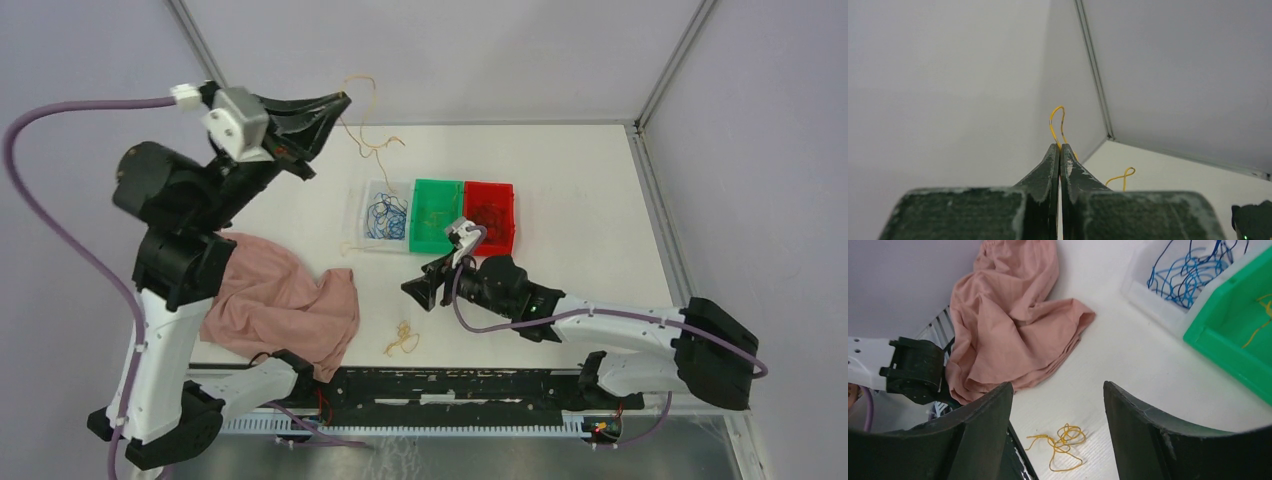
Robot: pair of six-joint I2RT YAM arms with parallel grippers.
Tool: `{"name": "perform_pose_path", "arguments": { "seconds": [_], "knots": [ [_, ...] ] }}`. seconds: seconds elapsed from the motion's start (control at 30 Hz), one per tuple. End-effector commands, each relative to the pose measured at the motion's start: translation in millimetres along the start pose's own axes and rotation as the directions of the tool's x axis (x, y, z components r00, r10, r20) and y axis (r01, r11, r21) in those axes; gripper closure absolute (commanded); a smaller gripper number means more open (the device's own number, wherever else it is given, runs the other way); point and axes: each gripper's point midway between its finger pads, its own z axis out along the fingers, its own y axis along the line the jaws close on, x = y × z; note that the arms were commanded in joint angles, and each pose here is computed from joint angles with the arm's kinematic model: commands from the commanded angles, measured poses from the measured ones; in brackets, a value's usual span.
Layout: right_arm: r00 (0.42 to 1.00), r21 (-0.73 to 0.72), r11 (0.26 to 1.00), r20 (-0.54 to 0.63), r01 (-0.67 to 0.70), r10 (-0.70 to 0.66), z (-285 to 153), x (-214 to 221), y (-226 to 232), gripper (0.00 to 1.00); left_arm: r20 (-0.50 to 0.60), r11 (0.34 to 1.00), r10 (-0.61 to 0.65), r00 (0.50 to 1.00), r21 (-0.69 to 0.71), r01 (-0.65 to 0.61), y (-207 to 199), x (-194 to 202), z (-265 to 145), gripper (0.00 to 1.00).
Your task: Untangle the cables
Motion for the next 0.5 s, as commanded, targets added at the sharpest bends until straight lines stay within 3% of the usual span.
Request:
{"name": "perform_pose_path", "arguments": {
  "seconds": [0.0,0.1,0.23,0.47],
  "knots": [
    [0.996,0.059,0.997,0.077,0.040,-0.045,-14,-38,1,0.27,-0.073,0.993,-0.097,0.993,0.064,0.102,-18,38,5,0.97],
    [0.993,0.218,0.975,0.093,0.048,-0.069,-27,-52,-24,0.27,-0.136,0.984,-0.147,0.980,0.076,0.159,-24,73,12,0.97],
    [0.987,0.455,0.887,0.091,0.076,-0.131,-50,-63,-66,0.26,-0.183,0.974,-0.190,0.965,0.089,0.208,-29,107,24,0.97],
    [0.986,0.603,0.790,0.037,0.109,-0.164,-73,-61,-104,0.25,-0.223,0.973,-0.184,0.957,0.096,0.209,-26,145,48,0.97]
  ]
}}
